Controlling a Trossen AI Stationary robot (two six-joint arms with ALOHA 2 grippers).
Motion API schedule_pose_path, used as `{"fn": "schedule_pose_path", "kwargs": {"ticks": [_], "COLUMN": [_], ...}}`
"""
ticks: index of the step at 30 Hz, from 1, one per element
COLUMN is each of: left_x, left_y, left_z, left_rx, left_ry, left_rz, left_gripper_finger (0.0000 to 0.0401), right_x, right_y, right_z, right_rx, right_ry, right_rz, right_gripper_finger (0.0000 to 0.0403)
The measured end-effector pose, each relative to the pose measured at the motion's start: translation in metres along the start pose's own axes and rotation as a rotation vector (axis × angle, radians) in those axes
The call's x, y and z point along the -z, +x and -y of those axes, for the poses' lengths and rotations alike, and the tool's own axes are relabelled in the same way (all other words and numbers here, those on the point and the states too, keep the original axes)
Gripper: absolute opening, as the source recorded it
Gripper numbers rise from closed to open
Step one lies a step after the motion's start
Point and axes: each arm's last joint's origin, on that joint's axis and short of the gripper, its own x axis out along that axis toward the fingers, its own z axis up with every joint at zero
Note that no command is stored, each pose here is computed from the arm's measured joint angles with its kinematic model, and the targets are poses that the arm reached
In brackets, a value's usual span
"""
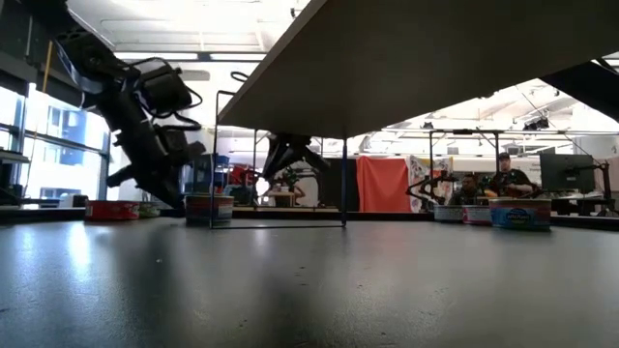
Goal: Stack canned seafood by type on shelf
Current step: Put the blue tuna can on the shelf
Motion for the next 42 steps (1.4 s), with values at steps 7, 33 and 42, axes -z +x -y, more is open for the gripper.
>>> {"fn": "schedule_pose_path", "kwargs": {"ticks": [7, 33, 42], "left_x": [-0.002, -0.038, -0.06], "left_y": [0.015, -0.005, -0.016], "left_z": [0.007, 0.045, -0.004], "left_rx": [0.044, 0.185, 0.11], "left_ry": [-0.052, 0.01, -0.06], "left_rz": [0.031, 0.176, 0.23], "left_gripper_finger": [0.0, 0.0, 0.0], "right_x": [-0.006, -0.011, -0.018], "right_y": [-0.018, -0.032, -0.018], "right_z": [-0.01, 0.002, -0.003], "right_rx": [0.007, 0.109, 0.042], "right_ry": [-0.048, -0.05, 0.001], "right_rz": [0.008, -0.012, 0.069], "right_gripper_finger": [0.0, 0.0, 0.0]}}
